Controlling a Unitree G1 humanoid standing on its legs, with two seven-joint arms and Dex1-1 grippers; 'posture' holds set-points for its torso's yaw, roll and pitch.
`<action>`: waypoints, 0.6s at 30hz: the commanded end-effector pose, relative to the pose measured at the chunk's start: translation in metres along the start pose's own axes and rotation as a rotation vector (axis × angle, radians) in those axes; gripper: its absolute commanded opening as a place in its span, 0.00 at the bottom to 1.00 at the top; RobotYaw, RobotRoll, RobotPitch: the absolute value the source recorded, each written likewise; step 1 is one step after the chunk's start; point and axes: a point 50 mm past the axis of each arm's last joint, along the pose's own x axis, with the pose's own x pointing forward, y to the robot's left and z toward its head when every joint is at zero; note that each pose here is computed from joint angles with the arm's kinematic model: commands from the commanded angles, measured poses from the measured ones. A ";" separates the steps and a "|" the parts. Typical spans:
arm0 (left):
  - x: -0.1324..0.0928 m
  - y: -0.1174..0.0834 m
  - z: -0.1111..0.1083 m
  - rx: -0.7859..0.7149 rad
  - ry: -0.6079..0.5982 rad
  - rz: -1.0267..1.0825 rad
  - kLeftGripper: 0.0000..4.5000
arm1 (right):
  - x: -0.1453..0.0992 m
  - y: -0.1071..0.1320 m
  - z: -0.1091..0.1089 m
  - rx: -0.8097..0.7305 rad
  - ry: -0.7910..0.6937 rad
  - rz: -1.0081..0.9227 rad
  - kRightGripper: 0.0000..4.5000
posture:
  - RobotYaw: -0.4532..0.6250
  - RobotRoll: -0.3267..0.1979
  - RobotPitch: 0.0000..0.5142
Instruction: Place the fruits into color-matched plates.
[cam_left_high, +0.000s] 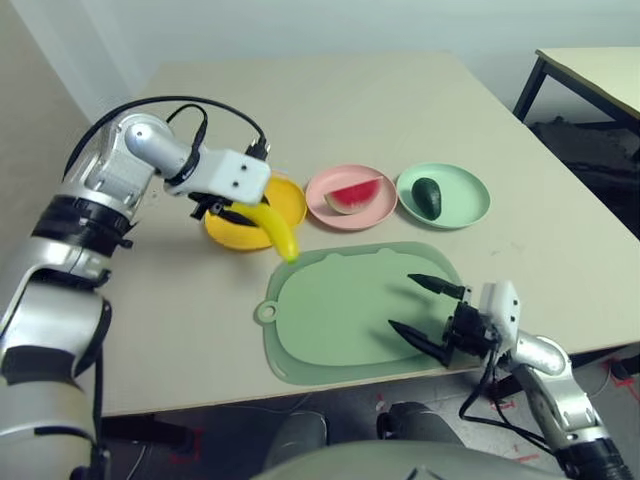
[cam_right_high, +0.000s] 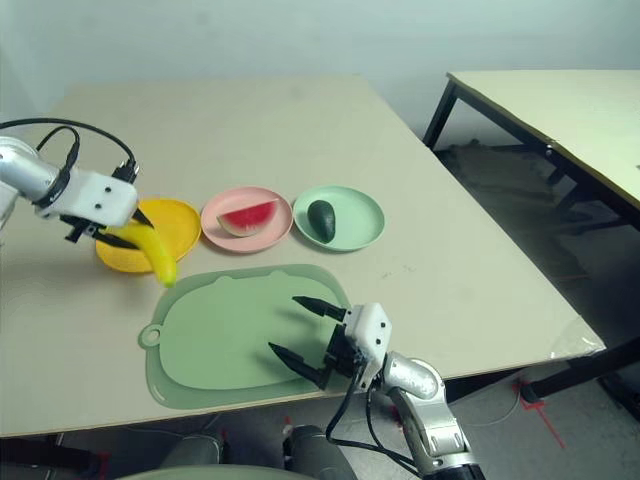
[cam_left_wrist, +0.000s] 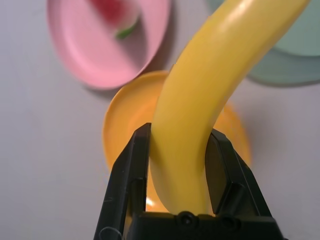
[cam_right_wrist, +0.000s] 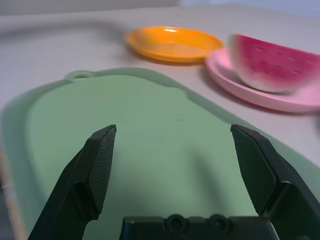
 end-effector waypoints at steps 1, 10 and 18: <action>0.004 -0.002 -0.018 -0.044 0.079 0.038 0.36 | -0.004 -0.002 0.003 -0.009 0.036 -0.077 1.00 | 0.45 0.62 0.00; 0.020 -0.017 -0.055 -0.172 0.244 0.145 0.36 | -0.003 0.001 0.005 0.035 0.003 -0.158 1.00 | 0.44 0.62 0.01; 0.042 -0.018 -0.057 -0.251 0.251 0.206 0.36 | -0.002 0.000 0.005 0.049 -0.012 -0.137 1.00 | 0.43 0.62 0.00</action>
